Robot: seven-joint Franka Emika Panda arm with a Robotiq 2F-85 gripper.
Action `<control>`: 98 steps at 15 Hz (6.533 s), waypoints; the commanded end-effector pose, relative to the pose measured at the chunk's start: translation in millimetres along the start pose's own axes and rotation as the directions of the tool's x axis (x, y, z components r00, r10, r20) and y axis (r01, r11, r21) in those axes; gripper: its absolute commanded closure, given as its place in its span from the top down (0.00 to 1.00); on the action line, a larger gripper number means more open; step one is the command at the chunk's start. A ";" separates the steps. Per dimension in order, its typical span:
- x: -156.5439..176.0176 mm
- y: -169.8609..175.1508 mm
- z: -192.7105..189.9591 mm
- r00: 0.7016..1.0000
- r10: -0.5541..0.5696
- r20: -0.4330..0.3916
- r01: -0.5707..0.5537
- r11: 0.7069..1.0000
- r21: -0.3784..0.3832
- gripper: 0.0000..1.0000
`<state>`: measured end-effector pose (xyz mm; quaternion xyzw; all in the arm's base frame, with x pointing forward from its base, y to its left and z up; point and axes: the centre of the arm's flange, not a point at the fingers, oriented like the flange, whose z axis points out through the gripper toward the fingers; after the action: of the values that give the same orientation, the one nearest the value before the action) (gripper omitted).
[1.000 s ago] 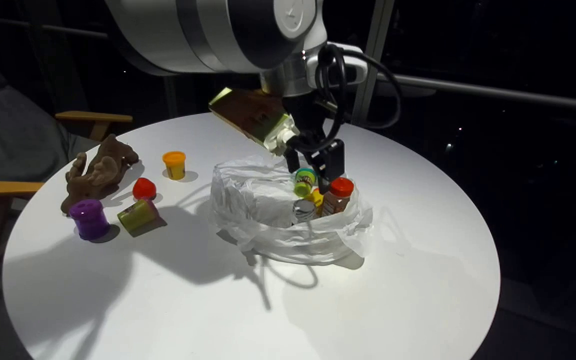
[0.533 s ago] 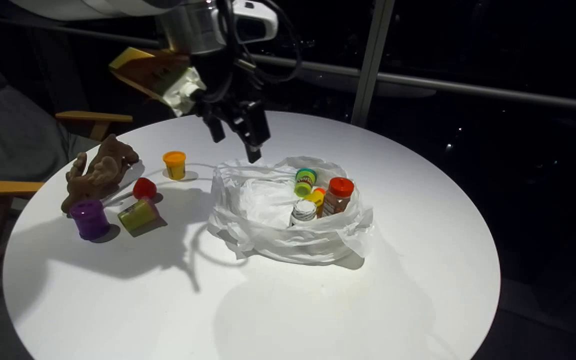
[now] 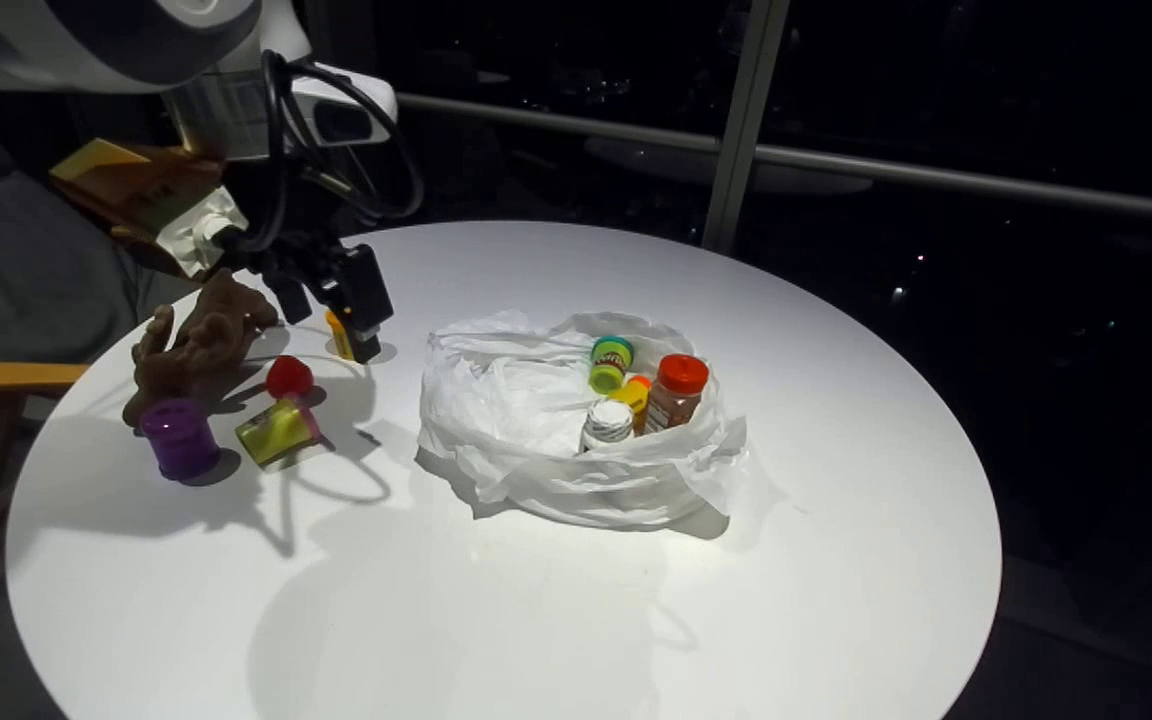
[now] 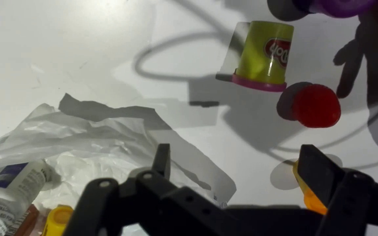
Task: Pick the objects on the table and put them in the plastic bag
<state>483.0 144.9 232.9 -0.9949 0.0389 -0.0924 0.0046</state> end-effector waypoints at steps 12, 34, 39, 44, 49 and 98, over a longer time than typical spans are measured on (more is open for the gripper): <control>-12.5 -26.4 58.1 0.993 -0.006 0.117 0.004 1.000 0.011 1.00; 35.7 4.4 16.3 0.996 0.075 -0.046 -0.075 0.997 0.007 0.28; 83.1 70.0 -0.8 0.954 0.140 -0.266 -0.157 0.986 -0.045 0.28; 103.3 85.2 22.8 0.930 0.139 -0.341 -0.179 0.980 -0.089 0.28; 118.8 73.7 60.2 0.923 0.102 -0.371 -0.167 0.975 -0.148 0.28; -70.8 -76.2 22.4 0.966 -0.081 0.244 0.072 0.996 0.048 1.00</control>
<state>418.5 228.0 210.9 -0.9986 0.0156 0.0474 0.0170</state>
